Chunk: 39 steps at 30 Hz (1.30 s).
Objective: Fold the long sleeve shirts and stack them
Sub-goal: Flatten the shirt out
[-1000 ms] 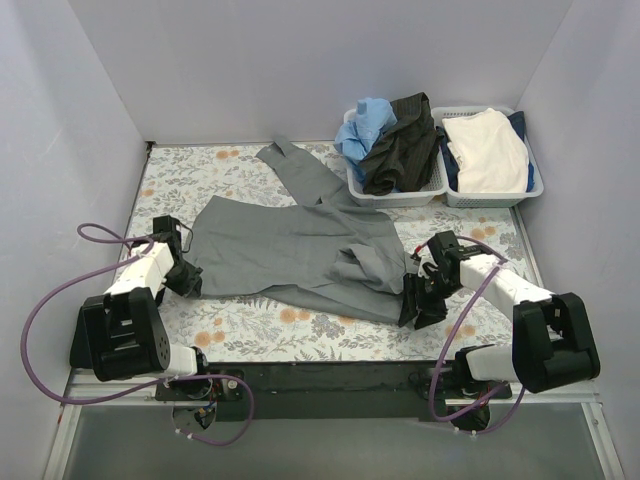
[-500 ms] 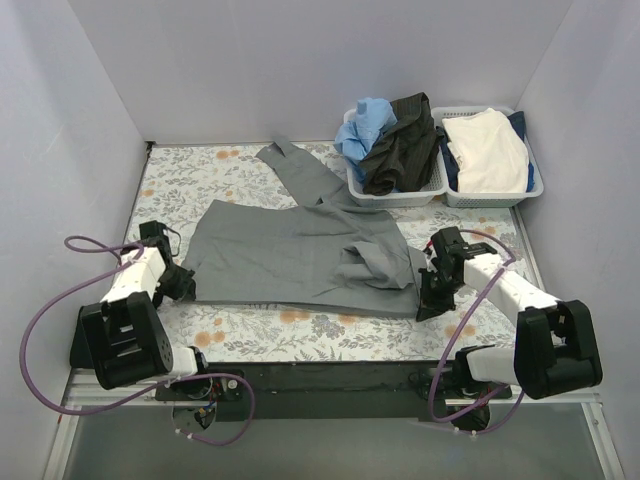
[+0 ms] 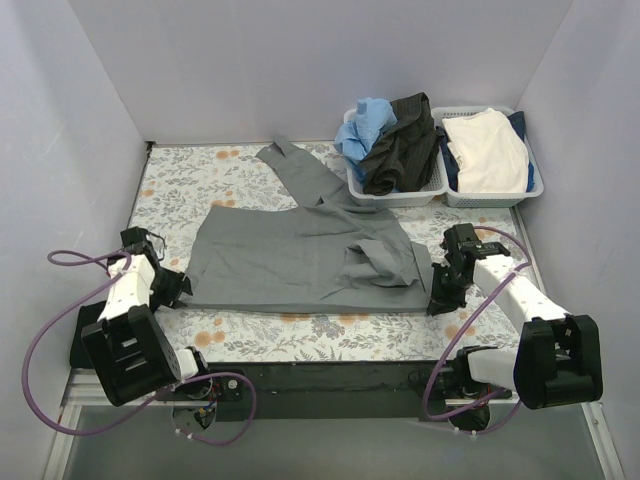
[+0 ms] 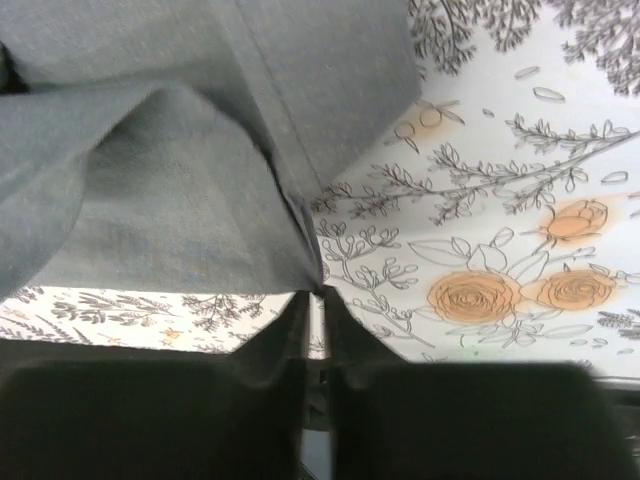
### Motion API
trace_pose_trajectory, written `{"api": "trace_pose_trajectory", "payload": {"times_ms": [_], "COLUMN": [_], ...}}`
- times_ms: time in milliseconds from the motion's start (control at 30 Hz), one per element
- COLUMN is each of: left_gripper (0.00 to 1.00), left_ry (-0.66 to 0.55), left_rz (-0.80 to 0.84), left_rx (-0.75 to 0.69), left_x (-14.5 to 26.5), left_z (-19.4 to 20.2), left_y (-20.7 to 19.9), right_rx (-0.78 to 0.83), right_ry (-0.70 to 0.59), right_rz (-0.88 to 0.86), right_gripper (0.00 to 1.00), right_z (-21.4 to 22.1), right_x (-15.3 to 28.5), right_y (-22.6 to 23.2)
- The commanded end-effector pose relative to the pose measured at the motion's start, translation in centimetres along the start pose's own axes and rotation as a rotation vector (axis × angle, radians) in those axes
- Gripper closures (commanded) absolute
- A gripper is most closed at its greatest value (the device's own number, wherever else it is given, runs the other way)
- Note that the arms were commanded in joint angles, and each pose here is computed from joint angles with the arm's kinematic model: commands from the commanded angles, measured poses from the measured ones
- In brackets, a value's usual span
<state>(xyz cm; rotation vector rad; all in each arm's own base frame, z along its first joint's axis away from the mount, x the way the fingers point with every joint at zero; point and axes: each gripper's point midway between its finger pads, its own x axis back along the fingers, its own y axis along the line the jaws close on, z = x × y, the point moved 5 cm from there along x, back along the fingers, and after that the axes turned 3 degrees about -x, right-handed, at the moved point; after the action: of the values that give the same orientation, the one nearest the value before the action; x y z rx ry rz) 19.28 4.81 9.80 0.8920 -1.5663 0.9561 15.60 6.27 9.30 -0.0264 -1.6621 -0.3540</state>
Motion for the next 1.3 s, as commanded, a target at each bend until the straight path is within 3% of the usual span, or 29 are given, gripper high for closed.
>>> {"api": "trace_pose_trajectory", "payload": {"times_ms": [0, 67, 167, 233, 367, 667, 867, 1000, 1133, 1267], "left_gripper": [0.57, 0.56, 0.56, 0.57, 0.62, 0.66, 0.66, 0.66, 0.63, 0.63], "left_ry": [-0.101, -0.168, -0.209, -0.212, -0.078, 0.017, 0.131, 0.18, 0.23, 0.29], "left_rz": [0.014, -0.005, 0.03, 0.106, 0.361, 0.527, 0.399, 0.215, 0.096, 0.068], "left_rx": [0.044, 0.071, 0.055, 0.044, -0.041, -0.237, -0.247, -0.186, -0.143, -0.099], "left_x": [1.9, 3.0, 4.3, 4.9, 5.4, 5.1, 1.0, -1.2, -2.6, -2.9], "left_z": [-1.2, -2.0, -3.0, -3.5, -2.0, 2.2, 6.0, 7.2, 8.9, 9.8], "left_y": [0.2, 0.5, -0.3, -1.6, -5.0, -9.2, -8.9, -5.7, -2.3, -1.5], "right_rx": [-0.006, -0.019, -0.035, -0.042, 0.022, 0.183, 0.163, 0.129, 0.088, 0.055], "right_ry": [-0.026, -0.044, -0.08, -0.123, -0.16, -0.04, 0.044, 0.132, 0.194, 0.185], "right_rz": [0.007, 0.032, 0.032, 0.037, -0.083, -0.194, -0.197, -0.158, -0.072, 0.004], "right_gripper": [0.7, 0.54, 0.49, 0.49, 0.56, 0.69, 0.76, 0.77, 0.76, 0.73], "right_z": [-0.2, -0.2, -0.5, -1.2, -3.0, -3.1, -2.2, -0.1, 1.9, 2.5], "right_x": [1.9, 2.3, 3.0, 4.0, 5.2, 2.1, -0.8, -2.3, -2.9, -2.4], "right_y": [0.0, -0.2, -0.1, 0.1, 2.3, 5.6, 5.3, 3.9, 2.1, 1.0]}}
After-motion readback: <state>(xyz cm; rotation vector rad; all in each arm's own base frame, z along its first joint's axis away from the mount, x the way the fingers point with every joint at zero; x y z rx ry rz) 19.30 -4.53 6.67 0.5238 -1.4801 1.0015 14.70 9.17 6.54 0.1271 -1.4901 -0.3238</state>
